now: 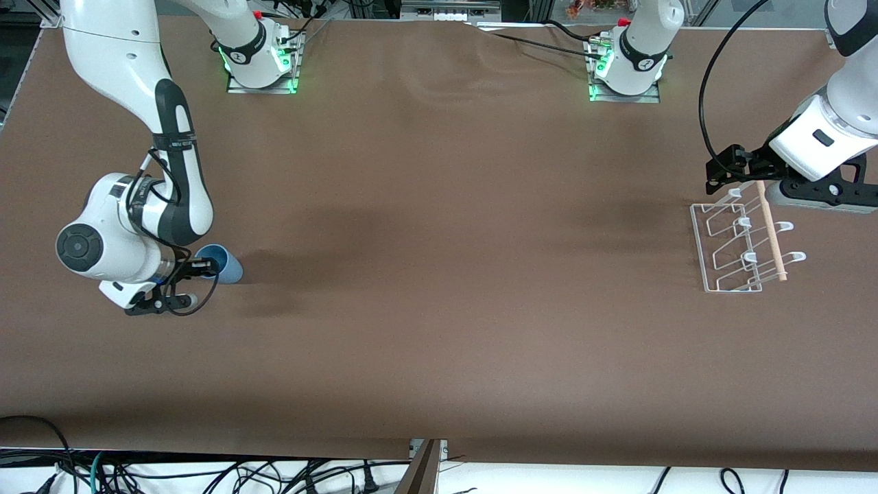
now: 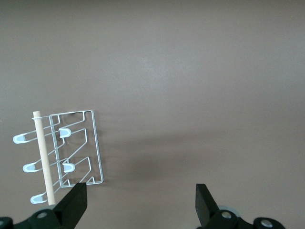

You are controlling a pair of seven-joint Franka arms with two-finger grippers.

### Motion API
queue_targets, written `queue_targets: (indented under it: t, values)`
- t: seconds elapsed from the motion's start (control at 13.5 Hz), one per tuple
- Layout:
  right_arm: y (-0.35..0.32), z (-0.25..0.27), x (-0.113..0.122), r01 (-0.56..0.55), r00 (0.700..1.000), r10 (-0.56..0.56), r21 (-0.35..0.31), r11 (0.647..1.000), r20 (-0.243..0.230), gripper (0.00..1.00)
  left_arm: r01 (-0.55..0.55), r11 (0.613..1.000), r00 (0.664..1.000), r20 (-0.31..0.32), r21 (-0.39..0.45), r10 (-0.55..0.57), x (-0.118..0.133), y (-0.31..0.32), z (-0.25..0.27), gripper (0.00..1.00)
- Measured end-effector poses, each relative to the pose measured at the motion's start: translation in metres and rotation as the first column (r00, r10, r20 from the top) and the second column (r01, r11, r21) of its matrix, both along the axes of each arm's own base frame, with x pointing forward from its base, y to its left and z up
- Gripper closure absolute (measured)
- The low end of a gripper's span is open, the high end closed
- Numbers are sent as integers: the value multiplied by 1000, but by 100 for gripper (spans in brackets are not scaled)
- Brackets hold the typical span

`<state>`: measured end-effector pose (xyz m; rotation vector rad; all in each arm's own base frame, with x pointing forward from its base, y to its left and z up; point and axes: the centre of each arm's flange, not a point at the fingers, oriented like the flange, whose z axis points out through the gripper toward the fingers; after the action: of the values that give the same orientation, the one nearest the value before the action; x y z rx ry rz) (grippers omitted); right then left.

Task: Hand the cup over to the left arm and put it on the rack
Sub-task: 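Lift the blue cup with the right gripper while the left gripper approaches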

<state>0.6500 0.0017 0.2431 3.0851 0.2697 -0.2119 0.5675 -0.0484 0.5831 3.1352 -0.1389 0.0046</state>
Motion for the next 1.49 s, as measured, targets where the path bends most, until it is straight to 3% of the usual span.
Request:
queue_targets:
  t: [0.15,0.3,0.59,0.82,0.97,1.19,1.34,1.49]
  values:
    - [8,0,0,-10,1000,10,8,1000,-7,76,0,1000,1000,0,0,0,0,0,0,0]
    - [13,4,0,-12,999,13,20,1000,-45,96,0,1000,1000,0,0,0,0,0,0,0]
    - [45,48,11,52,990,-42,70,996,-138,96,1,1000,1000,0,0,-1,0,-1,0,0]
    - [113,78,16,184,971,-149,188,965,-187,96,21,1000,1000,-3,-1,-21,-1,-12,-1,0]
    - [181,96,13,287,946,-228,264,921,-232,96,43,999,999,-16,-1,-43,-1,-24,-6,0]
    - [286,124,-3,478,863,-362,339,810,-352,96,90,996,994,-62,-13,-90,7,-36,-31,0]
    - [348,145,-16,571,812,-446,359,738,-376,96,160,983,981,-93,-94,-169,13,-45,-51,0]
    - [401,158,-36,651,752,-509,350,674,-418,96,253,945,955,-101,-205,-278,19,-52,-71,0]
